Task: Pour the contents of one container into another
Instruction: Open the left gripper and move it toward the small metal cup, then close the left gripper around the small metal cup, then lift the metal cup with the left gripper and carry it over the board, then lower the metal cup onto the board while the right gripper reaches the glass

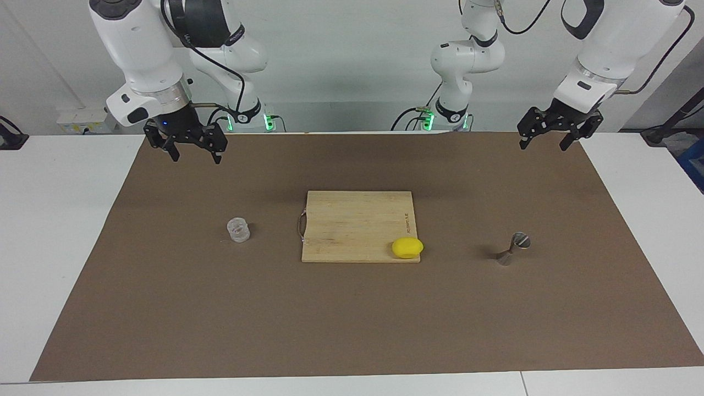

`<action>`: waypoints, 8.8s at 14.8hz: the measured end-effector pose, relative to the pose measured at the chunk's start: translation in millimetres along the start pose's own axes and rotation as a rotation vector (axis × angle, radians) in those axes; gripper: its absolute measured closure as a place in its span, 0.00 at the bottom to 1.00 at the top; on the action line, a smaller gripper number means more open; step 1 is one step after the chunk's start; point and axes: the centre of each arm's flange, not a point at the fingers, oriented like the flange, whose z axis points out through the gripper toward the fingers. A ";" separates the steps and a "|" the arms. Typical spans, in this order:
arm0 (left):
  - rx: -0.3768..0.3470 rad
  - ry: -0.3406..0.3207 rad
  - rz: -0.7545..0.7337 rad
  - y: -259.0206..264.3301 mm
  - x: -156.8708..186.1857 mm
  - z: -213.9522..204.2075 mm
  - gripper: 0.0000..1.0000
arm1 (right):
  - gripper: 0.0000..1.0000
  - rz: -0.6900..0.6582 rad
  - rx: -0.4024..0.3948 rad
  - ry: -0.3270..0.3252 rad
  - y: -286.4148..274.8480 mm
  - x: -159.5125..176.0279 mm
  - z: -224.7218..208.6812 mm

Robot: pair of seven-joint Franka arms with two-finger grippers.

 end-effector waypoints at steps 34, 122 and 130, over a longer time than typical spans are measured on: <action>-0.515 -0.330 -1.163 -136.6 15.8 186.8 0.00 | 0.00 0.000 0.000 0.000 0.0 0.0 0.0; -1.154 -0.775 -1.993 346.8 5.6 291.0 0.50 | 0.04 1.059 0.234 -0.355 84.1 25.4 129.2; -1.143 -0.786 -2.030 357.5 -3.3 300.1 0.50 | 0.04 1.148 0.256 -0.362 86.7 55.4 245.6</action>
